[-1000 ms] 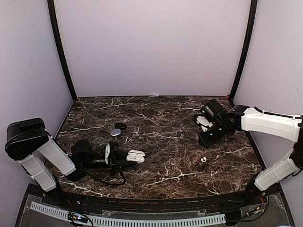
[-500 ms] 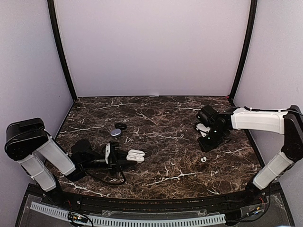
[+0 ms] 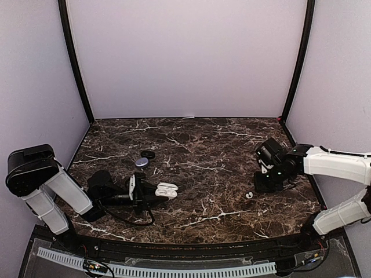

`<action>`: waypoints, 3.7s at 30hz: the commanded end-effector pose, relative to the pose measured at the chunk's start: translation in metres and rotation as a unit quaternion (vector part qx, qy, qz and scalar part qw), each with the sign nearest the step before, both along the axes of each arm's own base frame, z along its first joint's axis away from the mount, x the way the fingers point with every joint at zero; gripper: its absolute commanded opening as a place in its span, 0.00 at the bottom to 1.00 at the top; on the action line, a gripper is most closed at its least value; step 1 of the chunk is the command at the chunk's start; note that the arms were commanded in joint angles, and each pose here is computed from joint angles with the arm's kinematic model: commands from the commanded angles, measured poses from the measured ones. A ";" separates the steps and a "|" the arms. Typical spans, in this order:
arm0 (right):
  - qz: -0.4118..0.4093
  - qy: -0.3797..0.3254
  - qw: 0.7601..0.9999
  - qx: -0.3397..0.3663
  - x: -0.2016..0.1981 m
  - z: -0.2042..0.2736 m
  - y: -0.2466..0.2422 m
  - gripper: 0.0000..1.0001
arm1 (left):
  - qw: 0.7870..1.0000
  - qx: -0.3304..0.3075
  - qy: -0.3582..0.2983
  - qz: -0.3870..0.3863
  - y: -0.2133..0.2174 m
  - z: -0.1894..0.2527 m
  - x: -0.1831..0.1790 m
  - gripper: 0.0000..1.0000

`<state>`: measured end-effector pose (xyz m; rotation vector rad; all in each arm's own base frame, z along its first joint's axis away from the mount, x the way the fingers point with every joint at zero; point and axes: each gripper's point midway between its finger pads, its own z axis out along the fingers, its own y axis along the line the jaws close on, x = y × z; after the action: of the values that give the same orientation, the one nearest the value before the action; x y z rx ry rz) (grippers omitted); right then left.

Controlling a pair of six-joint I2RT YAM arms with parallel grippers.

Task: Insert the wireless bluetooth earbuds into the charging case
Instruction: Move the right earbud to the center of the board.

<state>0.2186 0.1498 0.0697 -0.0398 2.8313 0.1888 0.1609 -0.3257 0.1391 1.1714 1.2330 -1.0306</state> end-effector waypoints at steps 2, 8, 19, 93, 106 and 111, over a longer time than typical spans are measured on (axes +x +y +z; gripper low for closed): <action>-0.072 0.019 0.996 0.045 -0.011 -0.018 0.003 0.13 | 1.000 -0.018 -0.010 -0.002 -0.001 0.015 0.001 0.13; -0.077 0.008 0.995 0.064 -0.009 -0.025 0.006 0.20 | 1.000 -0.018 -0.011 0.001 0.000 0.015 0.002 0.13; -0.079 0.006 0.996 0.048 -0.001 -0.041 0.007 0.19 | 1.000 -0.016 -0.010 0.001 0.000 0.014 0.002 0.13; -0.054 -0.040 0.998 0.019 0.053 -0.027 0.000 0.18 | 1.000 -0.008 -0.007 -0.002 -0.002 0.010 0.002 0.14; -0.051 -0.035 0.998 0.030 0.055 -0.030 0.002 0.18 | 1.000 -0.009 -0.009 -0.002 -0.002 0.011 0.002 0.14; -0.048 -0.032 0.998 0.040 0.055 -0.032 0.006 0.18 | 1.000 -0.008 -0.008 -0.001 -0.001 0.010 0.002 0.14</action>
<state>0.2640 0.1492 0.0315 0.1076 2.7837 0.2239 0.1612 -0.3258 0.1371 1.1729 1.2506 -1.0339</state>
